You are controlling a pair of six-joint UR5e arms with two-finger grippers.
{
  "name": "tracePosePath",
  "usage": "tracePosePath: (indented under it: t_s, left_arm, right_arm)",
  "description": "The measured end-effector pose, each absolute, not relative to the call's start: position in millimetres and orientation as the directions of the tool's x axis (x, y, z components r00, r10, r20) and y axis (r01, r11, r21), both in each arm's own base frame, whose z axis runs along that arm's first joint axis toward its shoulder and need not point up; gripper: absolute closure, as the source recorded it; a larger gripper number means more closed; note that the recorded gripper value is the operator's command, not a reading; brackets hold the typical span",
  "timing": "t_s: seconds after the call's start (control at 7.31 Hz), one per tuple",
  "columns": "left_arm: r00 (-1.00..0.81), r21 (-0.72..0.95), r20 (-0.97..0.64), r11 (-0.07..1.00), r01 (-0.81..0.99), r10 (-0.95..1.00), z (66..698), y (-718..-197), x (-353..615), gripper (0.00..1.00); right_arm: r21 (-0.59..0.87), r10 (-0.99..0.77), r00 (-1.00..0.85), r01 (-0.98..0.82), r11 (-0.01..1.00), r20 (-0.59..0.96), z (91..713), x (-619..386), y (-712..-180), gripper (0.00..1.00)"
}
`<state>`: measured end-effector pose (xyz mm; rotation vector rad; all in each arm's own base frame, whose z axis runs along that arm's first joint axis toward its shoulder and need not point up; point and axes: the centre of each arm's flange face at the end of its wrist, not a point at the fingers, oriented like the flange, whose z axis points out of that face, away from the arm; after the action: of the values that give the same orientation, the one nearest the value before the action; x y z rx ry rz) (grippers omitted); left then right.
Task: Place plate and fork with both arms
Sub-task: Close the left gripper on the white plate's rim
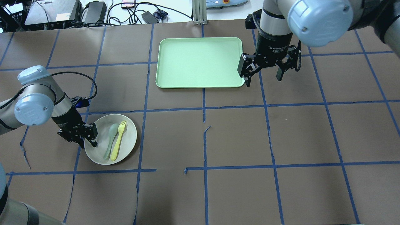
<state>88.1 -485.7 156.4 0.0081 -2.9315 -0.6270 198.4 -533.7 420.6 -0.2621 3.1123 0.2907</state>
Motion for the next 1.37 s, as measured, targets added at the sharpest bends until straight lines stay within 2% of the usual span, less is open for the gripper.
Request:
tracePosePath:
  t_s: [0.41,0.96,1.09,1.37]
  left_arm:
    - [-0.989,0.378,0.146,0.924,0.059,0.003,164,-498,93,1.00]
    - [-0.991,0.321,0.135,0.945,0.059,0.016,231,-538,110,1.00]
    - [-0.989,0.319,0.146,0.946,0.058,0.012,237,-540,110,0.91]
    - [-0.985,0.349,0.173,0.935,0.059,-0.002,220,-536,107,0.46]
  right_arm:
    - [0.184,-0.167,-0.986,-0.168,0.968,-0.020,420,200,-533,0.00]
    - [0.191,-0.165,-0.986,-0.165,0.968,-0.019,417,200,-532,0.00]
    - [0.191,-0.164,-0.986,-0.164,0.968,-0.018,417,200,-532,0.00]
    - [0.190,-0.163,-0.986,-0.164,0.968,-0.018,418,200,-531,0.00]
